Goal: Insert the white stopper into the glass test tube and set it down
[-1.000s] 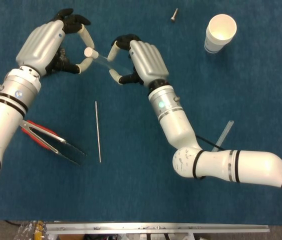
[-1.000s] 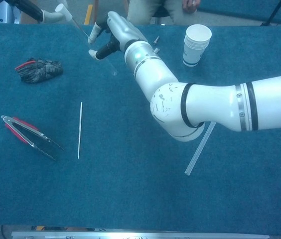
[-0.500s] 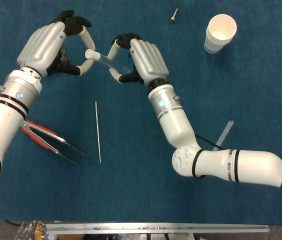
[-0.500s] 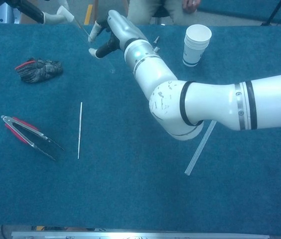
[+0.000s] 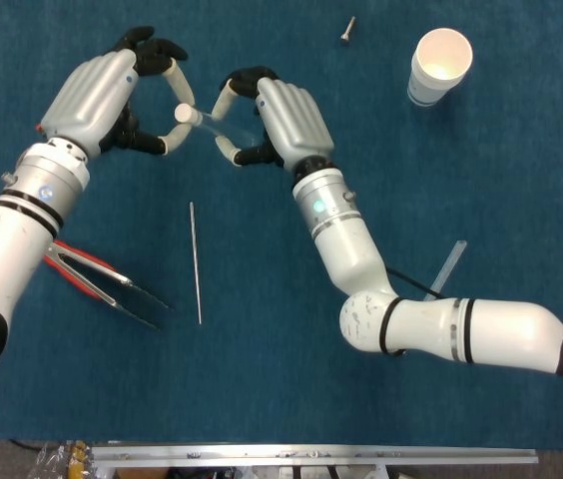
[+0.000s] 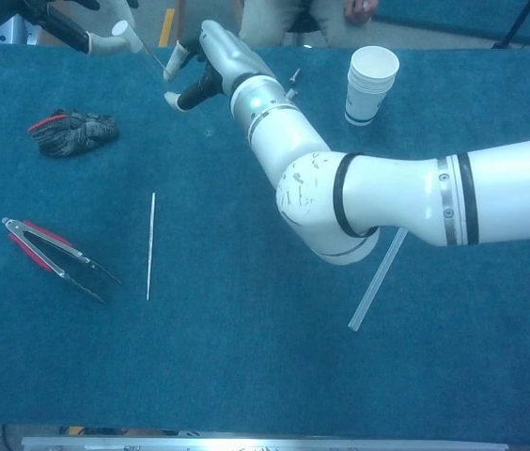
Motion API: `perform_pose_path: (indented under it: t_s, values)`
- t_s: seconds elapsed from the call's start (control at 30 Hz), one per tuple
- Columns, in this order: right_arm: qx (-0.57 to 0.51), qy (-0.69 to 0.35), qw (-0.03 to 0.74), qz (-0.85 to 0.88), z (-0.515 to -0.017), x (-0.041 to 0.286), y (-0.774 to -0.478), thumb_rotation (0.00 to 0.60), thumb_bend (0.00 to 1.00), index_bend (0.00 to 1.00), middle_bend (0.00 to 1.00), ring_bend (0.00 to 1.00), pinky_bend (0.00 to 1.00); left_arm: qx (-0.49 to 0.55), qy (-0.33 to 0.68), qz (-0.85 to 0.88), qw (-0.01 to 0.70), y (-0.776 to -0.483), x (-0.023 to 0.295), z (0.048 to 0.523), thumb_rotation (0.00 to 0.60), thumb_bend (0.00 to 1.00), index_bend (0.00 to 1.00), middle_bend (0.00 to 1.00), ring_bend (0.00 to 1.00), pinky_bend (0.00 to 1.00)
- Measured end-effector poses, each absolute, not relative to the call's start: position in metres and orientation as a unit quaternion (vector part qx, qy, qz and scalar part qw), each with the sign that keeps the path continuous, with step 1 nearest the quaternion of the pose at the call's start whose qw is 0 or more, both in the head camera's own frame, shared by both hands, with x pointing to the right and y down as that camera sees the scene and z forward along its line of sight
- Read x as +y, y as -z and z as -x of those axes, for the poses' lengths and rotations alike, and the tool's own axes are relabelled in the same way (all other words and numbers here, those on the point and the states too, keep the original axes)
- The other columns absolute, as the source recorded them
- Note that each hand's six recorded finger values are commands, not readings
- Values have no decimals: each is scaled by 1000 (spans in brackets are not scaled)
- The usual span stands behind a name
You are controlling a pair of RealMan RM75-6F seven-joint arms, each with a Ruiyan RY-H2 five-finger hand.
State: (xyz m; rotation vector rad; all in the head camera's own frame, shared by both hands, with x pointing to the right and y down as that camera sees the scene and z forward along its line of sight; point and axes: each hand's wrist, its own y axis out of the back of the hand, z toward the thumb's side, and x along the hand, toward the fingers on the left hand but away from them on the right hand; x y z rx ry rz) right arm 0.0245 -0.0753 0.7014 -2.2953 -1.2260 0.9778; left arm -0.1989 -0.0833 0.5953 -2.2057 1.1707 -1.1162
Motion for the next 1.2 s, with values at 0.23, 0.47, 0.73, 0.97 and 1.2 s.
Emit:
perform_pose_path:
  t_s: [0.23, 0.47, 0.73, 0.97, 1.2]
  values:
    - [-435, -345, 178, 813, -22, -75, -701, 600, 393, 661, 325, 179, 375, 416, 399, 792, 201, -598, -82, 197, 600, 324, 547, 202, 19, 51]
    - [-429, -351, 187, 811, -24, -75, -701, 600, 393, 661, 325, 179, 375, 412, 403, 791, 207, -596, -81, 200, 600, 323, 361, 158, 0, 51]
    - [-403, -370, 229, 805, -34, -78, -693, 600, 392, 661, 325, 179, 375, 400, 422, 778, 237, -588, -83, 217, 600, 322, 233, 91, 0, 51]
    - [-364, -403, 272, 794, -59, -77, -688, 600, 392, 661, 325, 179, 375, 402, 433, 757, 281, -583, -81, 238, 600, 322, 233, 91, 0, 51]
    - [-317, -449, 305, 778, -95, -68, -699, 600, 393, 661, 325, 179, 375, 401, 439, 732, 334, -583, -73, 264, 600, 322, 240, 92, 0, 51]
